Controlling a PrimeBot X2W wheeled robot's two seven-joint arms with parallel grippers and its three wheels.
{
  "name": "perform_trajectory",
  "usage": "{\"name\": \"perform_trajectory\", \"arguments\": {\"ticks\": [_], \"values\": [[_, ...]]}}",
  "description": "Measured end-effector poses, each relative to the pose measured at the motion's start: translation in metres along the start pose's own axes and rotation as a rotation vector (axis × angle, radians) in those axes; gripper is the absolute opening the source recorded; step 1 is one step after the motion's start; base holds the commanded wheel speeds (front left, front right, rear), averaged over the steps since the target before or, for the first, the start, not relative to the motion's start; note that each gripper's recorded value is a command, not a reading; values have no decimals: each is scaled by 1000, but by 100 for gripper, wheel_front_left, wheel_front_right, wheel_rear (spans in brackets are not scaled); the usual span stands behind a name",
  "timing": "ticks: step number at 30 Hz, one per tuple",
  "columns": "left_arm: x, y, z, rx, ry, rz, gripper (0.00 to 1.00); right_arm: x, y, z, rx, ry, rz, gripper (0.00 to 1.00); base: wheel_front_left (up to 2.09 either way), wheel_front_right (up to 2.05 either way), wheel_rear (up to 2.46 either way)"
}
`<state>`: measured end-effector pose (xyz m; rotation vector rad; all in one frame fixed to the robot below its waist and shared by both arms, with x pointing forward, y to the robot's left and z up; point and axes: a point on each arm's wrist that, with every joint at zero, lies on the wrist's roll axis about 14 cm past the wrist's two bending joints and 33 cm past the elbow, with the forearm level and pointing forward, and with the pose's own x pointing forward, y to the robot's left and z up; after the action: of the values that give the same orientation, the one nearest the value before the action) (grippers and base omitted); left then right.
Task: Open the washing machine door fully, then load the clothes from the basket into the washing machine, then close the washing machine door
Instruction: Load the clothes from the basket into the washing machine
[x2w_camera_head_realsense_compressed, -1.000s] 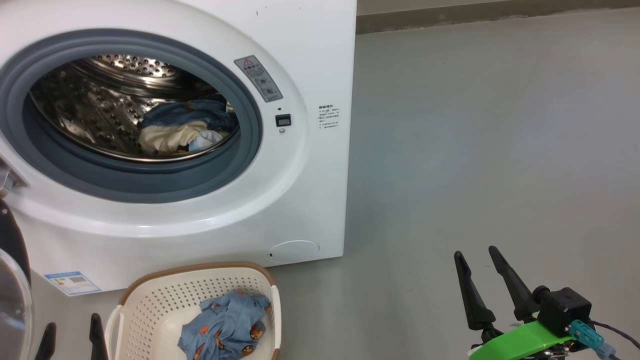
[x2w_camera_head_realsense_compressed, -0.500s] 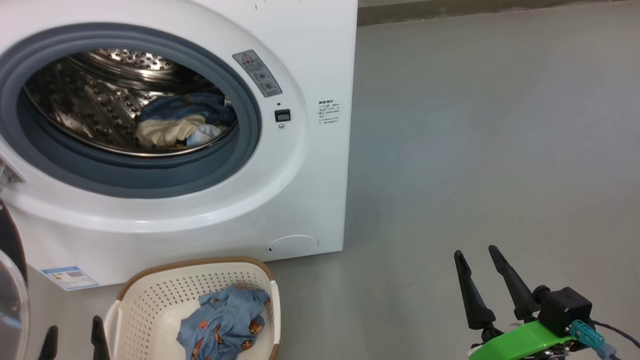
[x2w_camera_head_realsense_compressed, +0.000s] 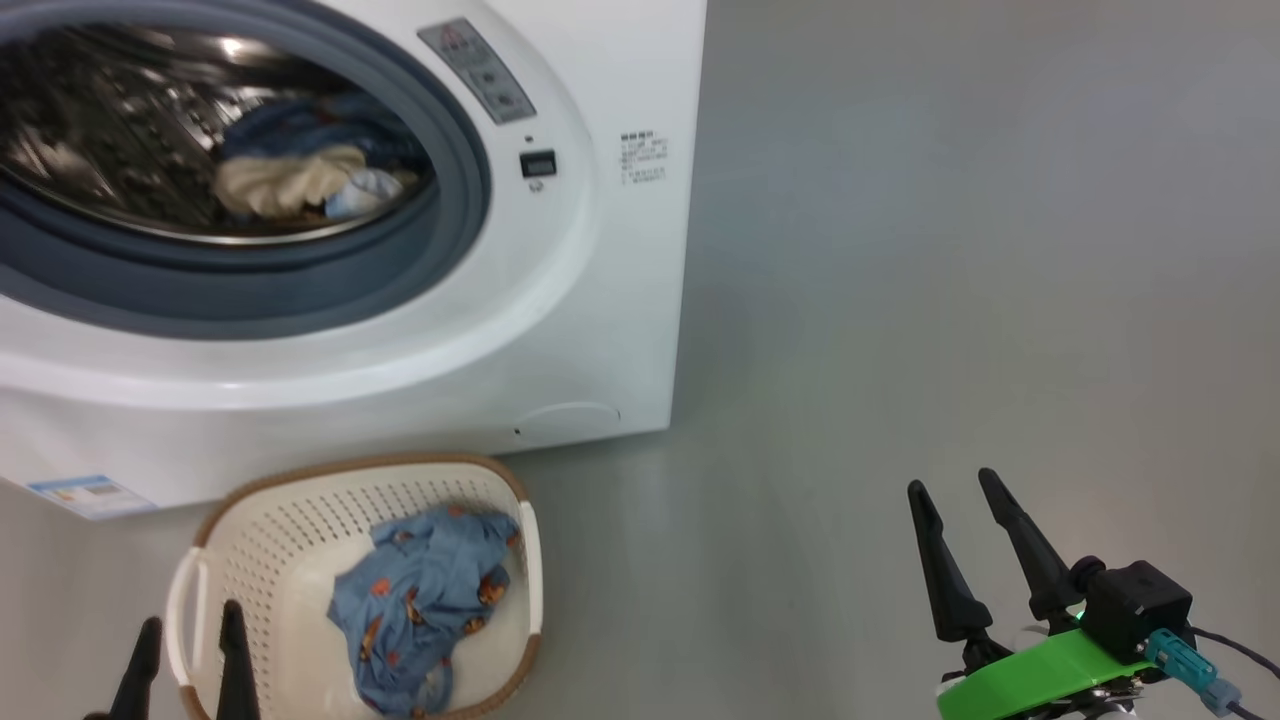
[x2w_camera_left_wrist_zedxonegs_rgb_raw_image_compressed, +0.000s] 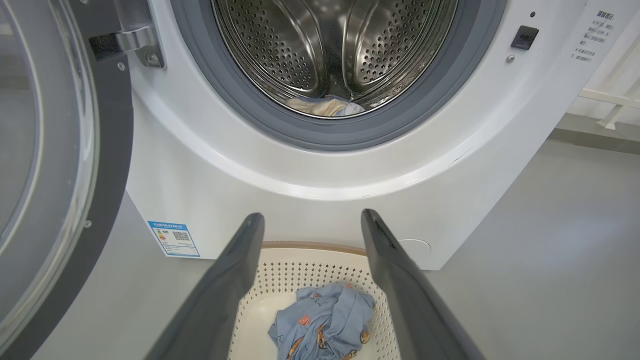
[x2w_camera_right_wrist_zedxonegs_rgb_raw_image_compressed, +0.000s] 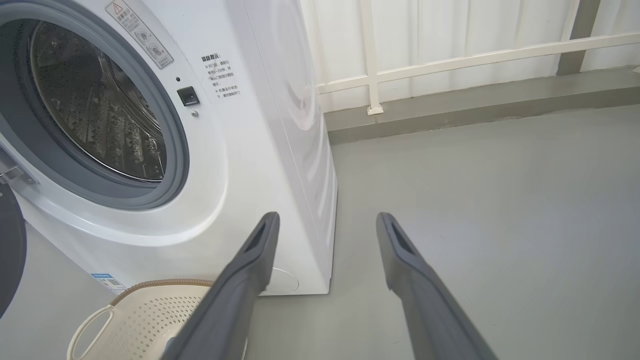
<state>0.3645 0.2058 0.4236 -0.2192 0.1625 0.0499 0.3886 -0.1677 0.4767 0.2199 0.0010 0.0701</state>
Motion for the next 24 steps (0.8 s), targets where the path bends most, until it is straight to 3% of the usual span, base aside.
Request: {"name": "perform_trajectory", "arguments": {"ticks": [14,24], "values": [[58,-28,-64,-90,203,-143,100,28,-16,-30,-14,65,-29,100,0,0,0],[96,-42,-118,-75,353,-249,100,43,-28,-58,-24,123,-49,100,0,0,0]]}}
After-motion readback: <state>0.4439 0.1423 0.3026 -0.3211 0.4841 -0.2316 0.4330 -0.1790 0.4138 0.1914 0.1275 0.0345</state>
